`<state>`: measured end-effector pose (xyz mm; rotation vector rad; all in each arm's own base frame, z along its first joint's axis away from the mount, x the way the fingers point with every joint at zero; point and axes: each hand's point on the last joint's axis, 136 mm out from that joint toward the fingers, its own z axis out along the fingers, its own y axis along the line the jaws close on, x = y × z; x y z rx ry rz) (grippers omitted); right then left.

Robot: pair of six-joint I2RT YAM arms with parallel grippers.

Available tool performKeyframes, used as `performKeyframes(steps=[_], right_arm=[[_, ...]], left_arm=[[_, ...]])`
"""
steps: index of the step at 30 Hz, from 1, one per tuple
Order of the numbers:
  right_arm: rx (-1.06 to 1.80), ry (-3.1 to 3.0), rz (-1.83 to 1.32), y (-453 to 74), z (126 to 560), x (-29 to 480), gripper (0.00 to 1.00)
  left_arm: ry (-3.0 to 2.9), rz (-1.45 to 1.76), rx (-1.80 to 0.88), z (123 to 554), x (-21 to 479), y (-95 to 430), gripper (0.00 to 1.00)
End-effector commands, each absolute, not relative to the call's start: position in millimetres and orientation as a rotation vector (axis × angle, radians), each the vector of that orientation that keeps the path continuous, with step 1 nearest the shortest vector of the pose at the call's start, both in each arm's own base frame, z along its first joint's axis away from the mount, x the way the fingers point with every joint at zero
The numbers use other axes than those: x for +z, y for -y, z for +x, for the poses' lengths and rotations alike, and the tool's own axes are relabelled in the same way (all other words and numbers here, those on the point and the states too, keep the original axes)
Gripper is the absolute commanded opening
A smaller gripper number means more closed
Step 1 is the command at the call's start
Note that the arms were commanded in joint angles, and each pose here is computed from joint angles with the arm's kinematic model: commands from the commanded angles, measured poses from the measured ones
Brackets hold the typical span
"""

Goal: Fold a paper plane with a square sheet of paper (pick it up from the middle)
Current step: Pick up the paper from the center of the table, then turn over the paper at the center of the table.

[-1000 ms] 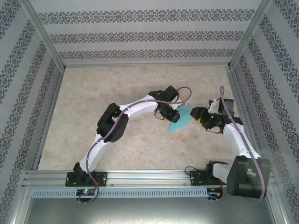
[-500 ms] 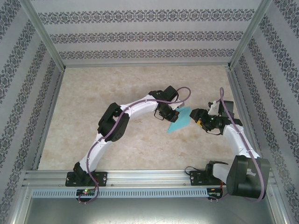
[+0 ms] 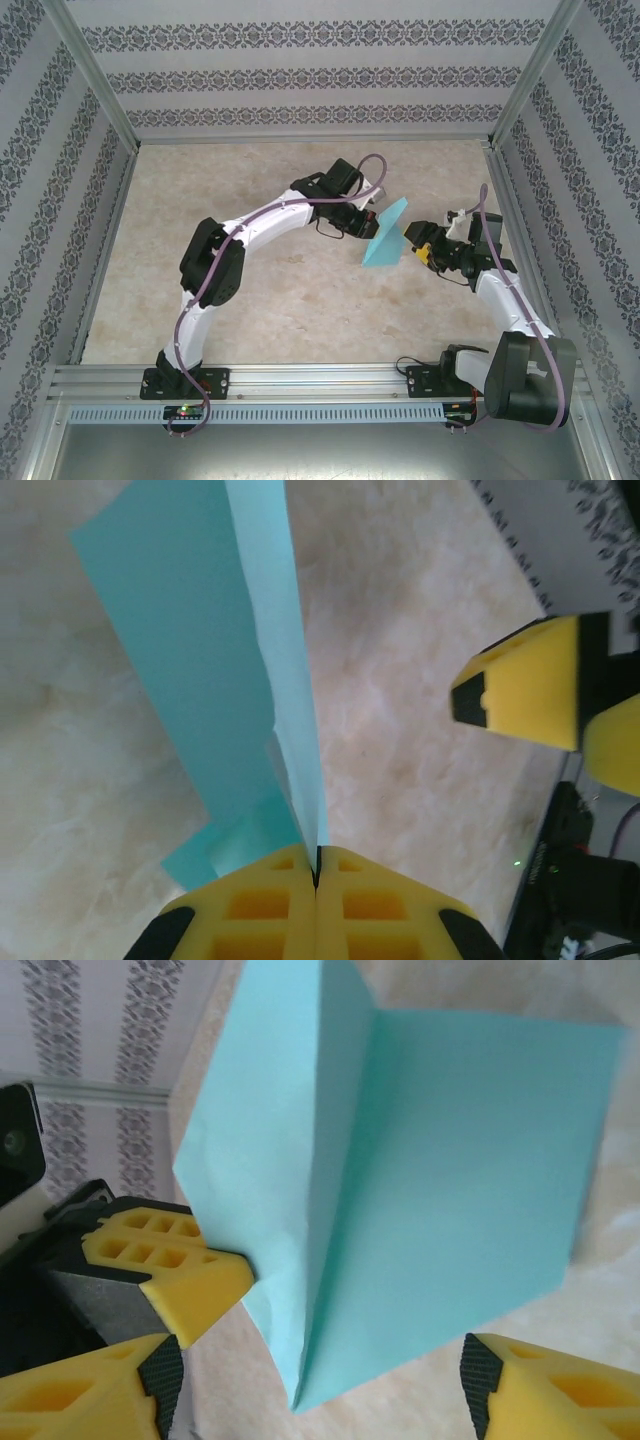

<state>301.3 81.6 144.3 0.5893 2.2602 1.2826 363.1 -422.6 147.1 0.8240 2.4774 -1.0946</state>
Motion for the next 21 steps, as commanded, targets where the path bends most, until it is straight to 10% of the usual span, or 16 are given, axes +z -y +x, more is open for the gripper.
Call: performKeyframes(steps=[1, 21], right_arm=[[1.398, -2.179, 0.592, -91.0, 307.3, 160.1, 0.78], [1.596, -2.018, 0.663, -138.7, 329.5, 202.2, 0.79]], left_arm=[[-2.360, 0.717, -1.191, 376.3, 191.8, 420.4, 0.01], [-2.094, 0.321, -1.542, 402.2, 272.0, 409.2, 0.02]])
